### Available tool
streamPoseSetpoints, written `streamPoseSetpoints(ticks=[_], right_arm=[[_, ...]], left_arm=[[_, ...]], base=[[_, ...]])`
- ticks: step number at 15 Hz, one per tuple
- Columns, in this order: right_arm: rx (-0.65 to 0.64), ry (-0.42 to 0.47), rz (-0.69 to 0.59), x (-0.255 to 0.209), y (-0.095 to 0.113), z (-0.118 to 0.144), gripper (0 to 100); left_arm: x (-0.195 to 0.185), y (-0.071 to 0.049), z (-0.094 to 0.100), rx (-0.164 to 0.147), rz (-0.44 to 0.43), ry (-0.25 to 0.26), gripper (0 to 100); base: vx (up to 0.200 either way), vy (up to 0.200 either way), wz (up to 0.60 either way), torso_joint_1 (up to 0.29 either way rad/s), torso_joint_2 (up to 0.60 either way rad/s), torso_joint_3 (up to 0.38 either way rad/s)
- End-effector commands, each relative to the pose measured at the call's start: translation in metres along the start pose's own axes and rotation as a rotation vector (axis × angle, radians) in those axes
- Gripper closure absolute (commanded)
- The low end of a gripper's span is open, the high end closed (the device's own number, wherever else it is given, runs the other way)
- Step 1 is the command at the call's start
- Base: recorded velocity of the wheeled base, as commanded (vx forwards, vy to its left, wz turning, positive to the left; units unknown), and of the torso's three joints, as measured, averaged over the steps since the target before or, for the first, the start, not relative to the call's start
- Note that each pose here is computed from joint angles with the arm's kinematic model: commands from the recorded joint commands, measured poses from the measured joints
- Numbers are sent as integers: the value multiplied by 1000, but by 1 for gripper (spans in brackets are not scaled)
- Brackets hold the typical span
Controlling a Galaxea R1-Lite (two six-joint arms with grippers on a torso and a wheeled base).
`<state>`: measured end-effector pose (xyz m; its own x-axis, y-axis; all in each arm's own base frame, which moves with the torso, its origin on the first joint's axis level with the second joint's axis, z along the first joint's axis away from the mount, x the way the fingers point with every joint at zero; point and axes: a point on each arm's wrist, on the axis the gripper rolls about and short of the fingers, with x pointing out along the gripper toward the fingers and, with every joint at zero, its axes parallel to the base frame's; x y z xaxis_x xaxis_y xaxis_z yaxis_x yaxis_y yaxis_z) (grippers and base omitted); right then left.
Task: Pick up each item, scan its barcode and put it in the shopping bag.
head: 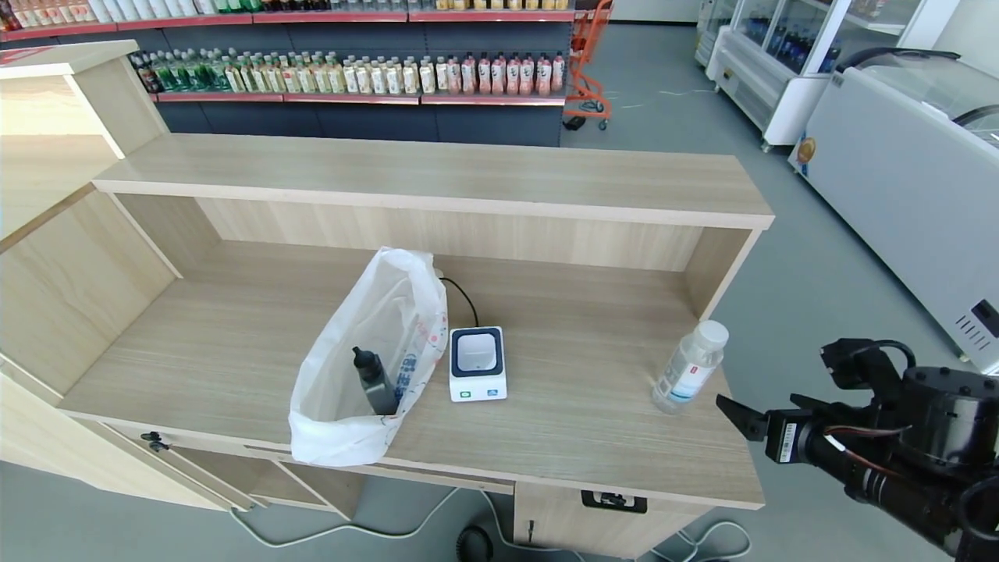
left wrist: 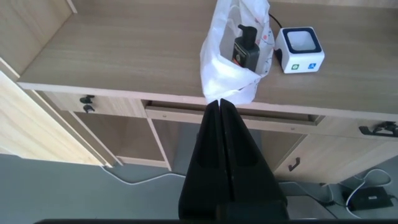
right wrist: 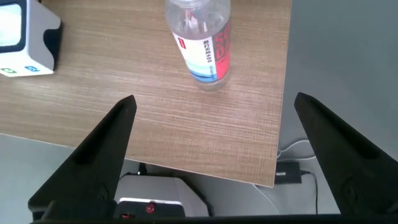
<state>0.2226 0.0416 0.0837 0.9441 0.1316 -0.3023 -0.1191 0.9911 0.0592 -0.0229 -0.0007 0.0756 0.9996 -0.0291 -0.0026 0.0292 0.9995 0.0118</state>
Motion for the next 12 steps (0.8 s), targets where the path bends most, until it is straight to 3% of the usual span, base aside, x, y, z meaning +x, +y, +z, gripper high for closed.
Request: streamPoseSetpoints(ticks=[1,12], right_arm=[[-14,97,-46,15,-1,-32,0],[-102,-42,-69,69,0,-25,0]], left_arm=[[0,0,0,0,0,1,100],[0,0,0,0,0,-1,100]], base=[[0,0,0,0,0,0],[0,0,0,0,0,0]])
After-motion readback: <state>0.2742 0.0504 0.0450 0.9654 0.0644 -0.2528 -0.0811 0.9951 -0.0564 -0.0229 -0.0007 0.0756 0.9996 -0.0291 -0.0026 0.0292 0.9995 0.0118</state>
